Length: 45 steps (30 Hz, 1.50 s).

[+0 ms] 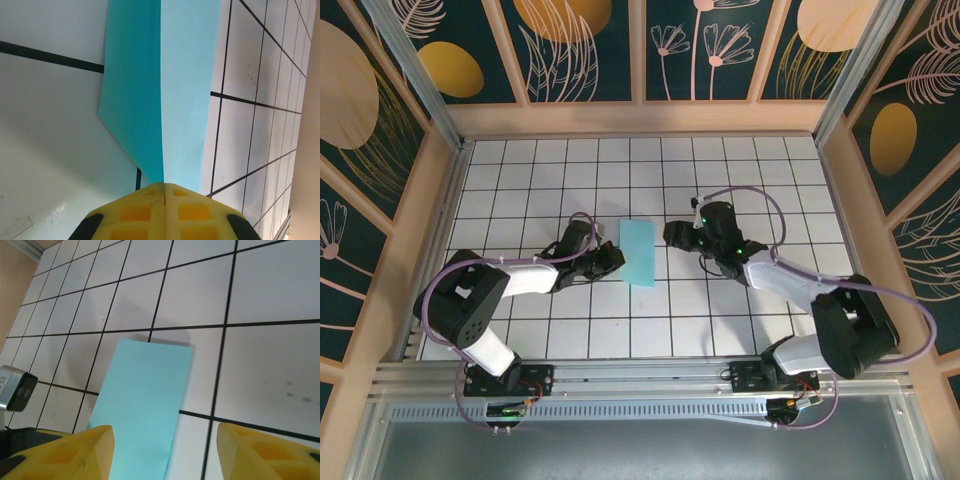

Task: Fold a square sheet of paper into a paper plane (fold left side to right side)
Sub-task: Third fold the triangle at the center of the table.

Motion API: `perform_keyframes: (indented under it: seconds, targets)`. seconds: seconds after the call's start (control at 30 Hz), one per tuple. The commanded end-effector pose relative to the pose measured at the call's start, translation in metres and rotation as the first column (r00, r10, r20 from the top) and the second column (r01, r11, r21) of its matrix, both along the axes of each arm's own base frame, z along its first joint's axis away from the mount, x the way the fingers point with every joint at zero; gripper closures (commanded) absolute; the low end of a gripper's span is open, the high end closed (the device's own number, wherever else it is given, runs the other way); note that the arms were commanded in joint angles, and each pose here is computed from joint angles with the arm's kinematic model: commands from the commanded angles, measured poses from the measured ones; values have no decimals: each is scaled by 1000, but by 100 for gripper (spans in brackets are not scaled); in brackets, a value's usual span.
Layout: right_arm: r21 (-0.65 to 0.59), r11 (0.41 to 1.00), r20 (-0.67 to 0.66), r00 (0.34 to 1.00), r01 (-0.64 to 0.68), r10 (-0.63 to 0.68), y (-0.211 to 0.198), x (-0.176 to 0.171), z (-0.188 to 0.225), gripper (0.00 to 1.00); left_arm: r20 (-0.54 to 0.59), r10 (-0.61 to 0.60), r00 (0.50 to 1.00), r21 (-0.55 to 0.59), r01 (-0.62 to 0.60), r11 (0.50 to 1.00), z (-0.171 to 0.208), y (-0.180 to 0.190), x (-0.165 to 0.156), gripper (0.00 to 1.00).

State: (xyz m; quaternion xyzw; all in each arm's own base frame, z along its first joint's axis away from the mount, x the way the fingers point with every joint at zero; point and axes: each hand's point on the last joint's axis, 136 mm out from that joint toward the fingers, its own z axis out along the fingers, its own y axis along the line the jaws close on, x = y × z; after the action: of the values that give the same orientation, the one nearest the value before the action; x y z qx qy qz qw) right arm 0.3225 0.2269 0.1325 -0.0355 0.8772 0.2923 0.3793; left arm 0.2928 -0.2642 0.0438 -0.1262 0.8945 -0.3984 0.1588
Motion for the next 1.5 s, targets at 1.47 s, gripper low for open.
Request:
perform_keyframes:
  seconds: [1.47]
  targets:
    - [-703, 700, 445, 691, -124, 570, 108, -106, -55, 24, -55, 77, 996, -49, -80, 996, 9, -6, -19, 100]
